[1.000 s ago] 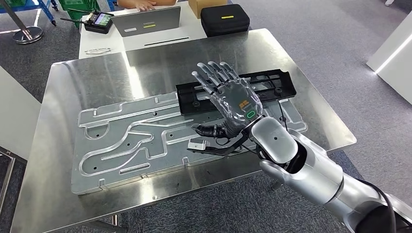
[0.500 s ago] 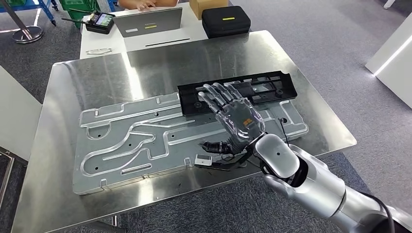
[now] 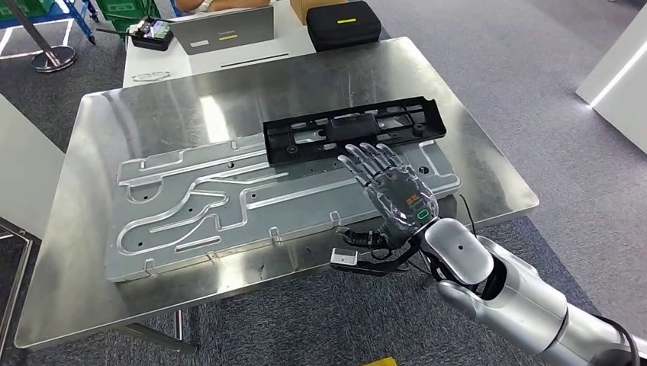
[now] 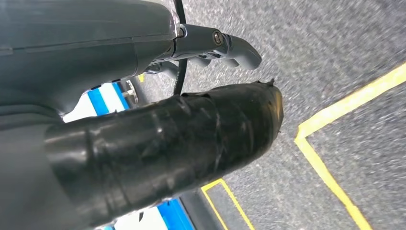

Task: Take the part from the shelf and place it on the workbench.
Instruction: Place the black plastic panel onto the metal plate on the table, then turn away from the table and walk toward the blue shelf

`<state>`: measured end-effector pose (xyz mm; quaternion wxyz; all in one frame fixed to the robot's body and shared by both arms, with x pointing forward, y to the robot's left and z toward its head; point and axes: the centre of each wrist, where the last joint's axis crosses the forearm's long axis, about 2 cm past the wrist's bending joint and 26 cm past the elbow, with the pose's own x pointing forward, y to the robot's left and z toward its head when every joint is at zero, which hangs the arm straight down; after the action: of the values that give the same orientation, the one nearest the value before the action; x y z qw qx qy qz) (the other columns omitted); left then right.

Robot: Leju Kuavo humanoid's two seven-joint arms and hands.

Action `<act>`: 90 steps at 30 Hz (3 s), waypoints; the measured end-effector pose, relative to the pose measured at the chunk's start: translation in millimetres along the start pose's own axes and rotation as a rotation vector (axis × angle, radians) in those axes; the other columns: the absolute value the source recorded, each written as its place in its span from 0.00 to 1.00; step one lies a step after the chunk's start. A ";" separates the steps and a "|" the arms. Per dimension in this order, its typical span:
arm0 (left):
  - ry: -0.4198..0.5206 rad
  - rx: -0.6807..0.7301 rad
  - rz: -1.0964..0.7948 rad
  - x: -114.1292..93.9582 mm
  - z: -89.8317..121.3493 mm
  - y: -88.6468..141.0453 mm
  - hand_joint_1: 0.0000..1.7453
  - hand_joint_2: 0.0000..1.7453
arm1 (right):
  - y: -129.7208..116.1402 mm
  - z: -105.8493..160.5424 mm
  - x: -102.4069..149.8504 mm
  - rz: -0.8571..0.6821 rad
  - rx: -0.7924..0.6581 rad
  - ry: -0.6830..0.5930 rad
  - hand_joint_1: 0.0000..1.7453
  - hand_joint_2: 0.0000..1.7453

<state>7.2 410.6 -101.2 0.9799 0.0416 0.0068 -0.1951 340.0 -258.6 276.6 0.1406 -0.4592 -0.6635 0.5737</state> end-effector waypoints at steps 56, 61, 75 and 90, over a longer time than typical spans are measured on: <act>-0.019 0.011 0.067 0.4 -0.6 -3.7 0.00 0.00 | 204.0 277.3 154.8 -0.584 0.963 0.673 0.00 1.00; -0.036 0.012 0.060 5.6 -1.0 -6.2 0.00 0.00 | 218.8 323.1 175.4 -0.647 1.155 0.807 0.00 1.00; -0.060 0.011 0.069 12.7 -1.1 -7.0 0.00 0.00 | 207.5 409.2 229.6 -1.358 1.432 1.521 0.00 1.00; -0.068 -0.016 0.071 17.4 -2.0 -15.4 0.00 0.00 | 198.3 409.1 264.0 -1.635 1.451 1.701 0.00 1.00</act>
<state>17.4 390.0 -105.0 0.9861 0.0272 -0.0266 -0.1616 -5.2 -329.6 -113.5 0.9957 0.0263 -0.0085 0.0888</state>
